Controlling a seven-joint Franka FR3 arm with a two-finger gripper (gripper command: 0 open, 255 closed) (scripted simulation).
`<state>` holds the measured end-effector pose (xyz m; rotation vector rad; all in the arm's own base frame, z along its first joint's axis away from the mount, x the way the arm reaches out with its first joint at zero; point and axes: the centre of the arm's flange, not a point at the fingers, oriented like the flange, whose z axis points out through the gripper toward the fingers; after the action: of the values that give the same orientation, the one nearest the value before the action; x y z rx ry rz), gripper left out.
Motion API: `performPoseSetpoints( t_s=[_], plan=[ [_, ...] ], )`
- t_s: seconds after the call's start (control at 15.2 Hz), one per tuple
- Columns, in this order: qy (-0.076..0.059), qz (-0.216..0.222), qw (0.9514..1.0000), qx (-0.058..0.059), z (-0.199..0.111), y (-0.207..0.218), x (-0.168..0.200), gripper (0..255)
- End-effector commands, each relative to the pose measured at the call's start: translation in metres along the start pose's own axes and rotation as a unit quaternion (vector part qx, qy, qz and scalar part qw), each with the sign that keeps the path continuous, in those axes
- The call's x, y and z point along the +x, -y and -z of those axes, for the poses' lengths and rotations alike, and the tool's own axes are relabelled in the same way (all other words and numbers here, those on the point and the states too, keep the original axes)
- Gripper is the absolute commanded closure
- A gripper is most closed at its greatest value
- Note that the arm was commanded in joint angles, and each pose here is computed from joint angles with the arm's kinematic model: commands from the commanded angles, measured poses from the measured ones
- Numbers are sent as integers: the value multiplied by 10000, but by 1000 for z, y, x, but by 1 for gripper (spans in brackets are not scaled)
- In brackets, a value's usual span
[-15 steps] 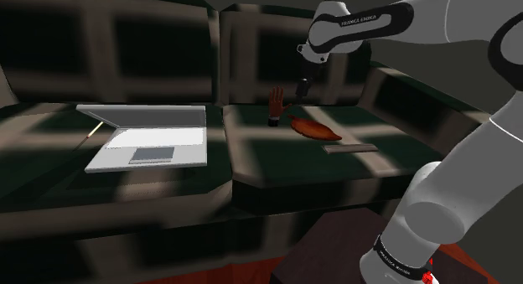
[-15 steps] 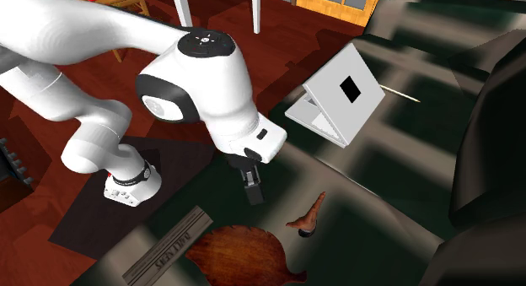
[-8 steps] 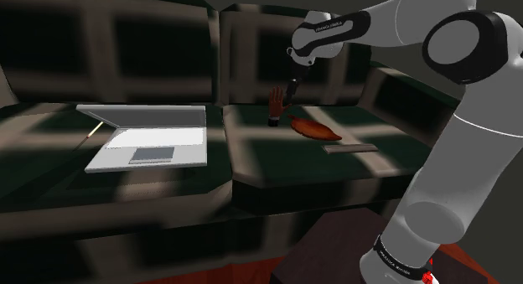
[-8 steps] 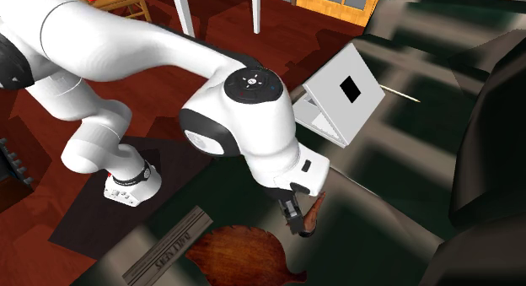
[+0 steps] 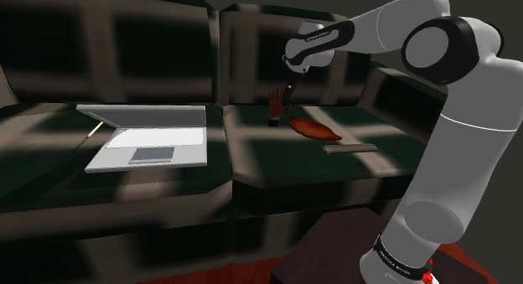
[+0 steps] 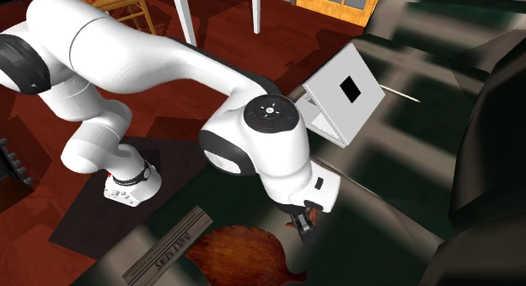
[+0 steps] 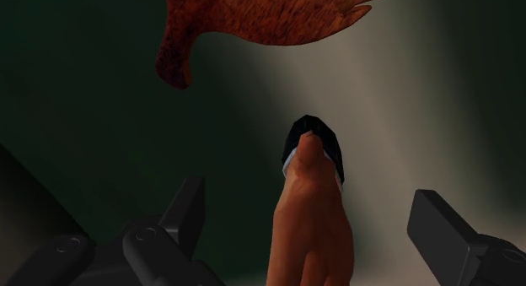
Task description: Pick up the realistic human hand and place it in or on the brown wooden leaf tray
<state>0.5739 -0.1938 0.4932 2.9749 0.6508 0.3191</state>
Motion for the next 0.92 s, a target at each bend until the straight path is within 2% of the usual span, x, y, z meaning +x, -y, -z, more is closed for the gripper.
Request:
performPoseSetpoints(
  t_s=[0.0, 0.46, 0.53, 0.86],
  plan=[
    [-2, 0, 10000, -2, -8, 1, 1, 0],
    [-2, 0, 10000, -1, -8, 1, 1, 0],
    [-2, 0, 10000, -1, -8, 1, 1, 255],
    [-2, 0, 10000, -1, -8, 1, 1, 255]
  ],
)
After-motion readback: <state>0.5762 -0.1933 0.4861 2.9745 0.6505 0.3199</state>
